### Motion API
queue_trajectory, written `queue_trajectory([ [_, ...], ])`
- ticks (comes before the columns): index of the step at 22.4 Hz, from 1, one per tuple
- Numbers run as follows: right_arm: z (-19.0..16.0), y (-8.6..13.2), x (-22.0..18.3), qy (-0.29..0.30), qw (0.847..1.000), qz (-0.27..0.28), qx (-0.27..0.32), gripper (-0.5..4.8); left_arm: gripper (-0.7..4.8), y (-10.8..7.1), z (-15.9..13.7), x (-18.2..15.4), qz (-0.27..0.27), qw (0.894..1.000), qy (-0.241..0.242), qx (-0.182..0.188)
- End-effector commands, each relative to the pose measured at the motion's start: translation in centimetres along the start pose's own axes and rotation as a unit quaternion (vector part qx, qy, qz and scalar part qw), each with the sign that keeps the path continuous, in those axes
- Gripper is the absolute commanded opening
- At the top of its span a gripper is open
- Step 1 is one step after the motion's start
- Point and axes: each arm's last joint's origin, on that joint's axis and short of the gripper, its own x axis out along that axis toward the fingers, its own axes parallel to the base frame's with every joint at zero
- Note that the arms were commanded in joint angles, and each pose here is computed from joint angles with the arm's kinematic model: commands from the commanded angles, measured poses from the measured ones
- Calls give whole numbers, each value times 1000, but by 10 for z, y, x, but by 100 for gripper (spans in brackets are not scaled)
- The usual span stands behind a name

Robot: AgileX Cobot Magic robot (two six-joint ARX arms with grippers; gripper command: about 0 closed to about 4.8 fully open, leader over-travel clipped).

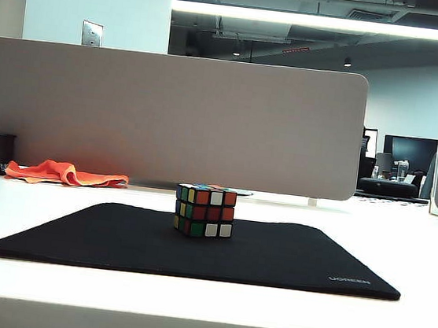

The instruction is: Pick up the cube on the right side of the mouse pad, then place it in the center of the mouse pad.

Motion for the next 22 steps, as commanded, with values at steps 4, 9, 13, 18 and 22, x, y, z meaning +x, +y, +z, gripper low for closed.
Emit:
queue_trajectory([
  [4, -48, -4, -21, 45, 999, -25, -9, -1, -6, -1, -39, -6, 38, 999, -2, -33],
  [9, -69, -9, -20, 43, 993, -109, 21, -1, -6, 2, -57, -1, 83, 996, -5, -45],
  [13, -78, -10, -15, 23, 985, -149, 82, -1, -6, 5, -65, 2, 134, 986, -17, -94],
  [18, -95, -7, -2, -13, 989, -129, 68, -1, -6, 6, -76, 9, 135, 986, -48, -88],
  [22, -109, -3, 6, -54, 996, -66, 9, -1, -6, 6, -94, 15, 135, 987, -55, -69],
])
